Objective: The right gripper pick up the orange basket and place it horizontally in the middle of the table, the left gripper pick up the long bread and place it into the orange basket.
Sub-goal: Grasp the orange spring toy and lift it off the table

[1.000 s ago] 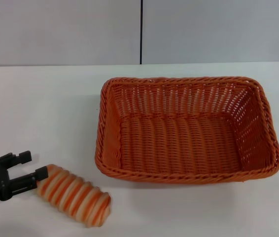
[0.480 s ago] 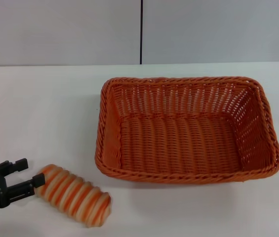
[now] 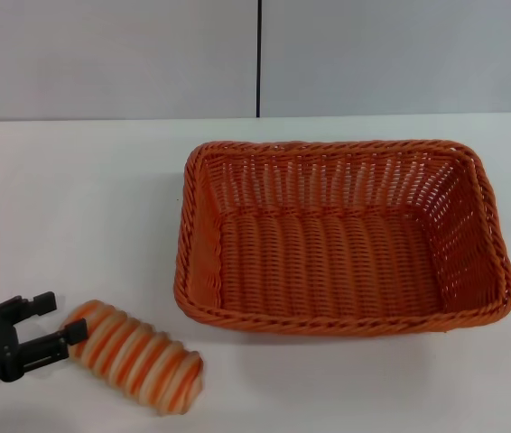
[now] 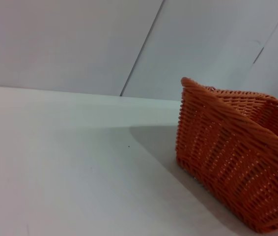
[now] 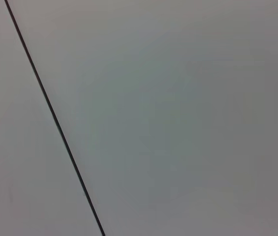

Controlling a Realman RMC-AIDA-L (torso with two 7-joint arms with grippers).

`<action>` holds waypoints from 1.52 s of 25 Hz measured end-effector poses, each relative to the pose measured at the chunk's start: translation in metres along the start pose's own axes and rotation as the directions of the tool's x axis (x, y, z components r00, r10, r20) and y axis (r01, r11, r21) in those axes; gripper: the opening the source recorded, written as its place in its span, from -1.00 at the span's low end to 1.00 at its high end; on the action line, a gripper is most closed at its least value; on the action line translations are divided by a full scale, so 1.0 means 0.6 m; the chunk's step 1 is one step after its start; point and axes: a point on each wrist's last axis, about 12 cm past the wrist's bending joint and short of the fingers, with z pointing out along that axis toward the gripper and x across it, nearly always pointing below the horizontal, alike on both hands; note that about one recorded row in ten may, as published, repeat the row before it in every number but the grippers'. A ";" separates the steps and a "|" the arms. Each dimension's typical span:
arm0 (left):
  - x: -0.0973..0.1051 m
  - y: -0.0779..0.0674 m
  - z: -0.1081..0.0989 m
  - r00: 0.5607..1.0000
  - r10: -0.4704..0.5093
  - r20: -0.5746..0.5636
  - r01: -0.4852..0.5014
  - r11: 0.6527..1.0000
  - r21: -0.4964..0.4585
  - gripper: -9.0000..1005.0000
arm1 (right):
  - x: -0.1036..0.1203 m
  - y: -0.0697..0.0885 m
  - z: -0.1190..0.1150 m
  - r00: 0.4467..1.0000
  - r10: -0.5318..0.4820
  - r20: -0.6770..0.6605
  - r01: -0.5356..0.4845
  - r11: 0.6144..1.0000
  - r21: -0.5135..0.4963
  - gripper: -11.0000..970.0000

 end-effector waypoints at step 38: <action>0.001 -0.013 0.016 1.000 0.008 -0.016 -0.007 0.998 0.064 -0.13 | -0.004 -0.001 -0.019 0.999 0.031 0.032 -0.030 0.999 -0.011 -0.05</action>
